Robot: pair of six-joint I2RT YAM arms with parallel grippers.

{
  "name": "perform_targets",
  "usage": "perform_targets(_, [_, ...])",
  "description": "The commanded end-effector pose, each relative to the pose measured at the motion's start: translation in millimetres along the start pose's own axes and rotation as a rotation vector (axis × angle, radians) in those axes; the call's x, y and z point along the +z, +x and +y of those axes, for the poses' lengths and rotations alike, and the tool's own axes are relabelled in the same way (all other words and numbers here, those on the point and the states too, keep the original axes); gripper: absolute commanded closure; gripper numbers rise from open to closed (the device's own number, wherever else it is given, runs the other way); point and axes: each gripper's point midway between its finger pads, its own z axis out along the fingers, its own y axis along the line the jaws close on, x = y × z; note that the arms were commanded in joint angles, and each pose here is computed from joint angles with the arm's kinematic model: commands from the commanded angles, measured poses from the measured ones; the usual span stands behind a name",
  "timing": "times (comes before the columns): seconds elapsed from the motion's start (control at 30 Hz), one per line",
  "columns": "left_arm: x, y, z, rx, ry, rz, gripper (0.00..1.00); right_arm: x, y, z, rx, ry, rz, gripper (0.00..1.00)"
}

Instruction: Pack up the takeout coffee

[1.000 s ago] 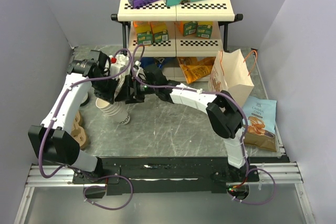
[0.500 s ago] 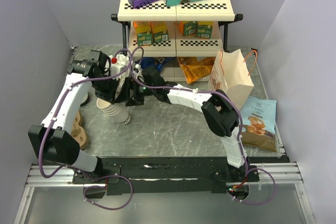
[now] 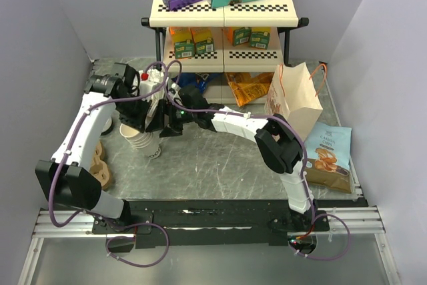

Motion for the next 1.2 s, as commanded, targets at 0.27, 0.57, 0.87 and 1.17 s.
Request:
perform_targets(0.27, [-32,-5,-6,0.07,-0.009,-0.052,0.99,-9,-1,-30,0.007,0.134,-0.028,0.17])
perform_targets(0.57, [-73,-27,4,0.118,-0.137,-0.181,0.99,-18,-11,2,-0.123,0.033,-0.047,0.16])
perform_targets(0.87, [-100,-26,5,0.127,-0.204,-0.258,0.99,-27,-21,16,-0.201,-0.018,-0.055,0.15])
perform_targets(1.17, [-125,-19,11,0.142,-0.285,-0.318,0.99,-43,-18,63,-0.36,-0.197,-0.057,0.12])
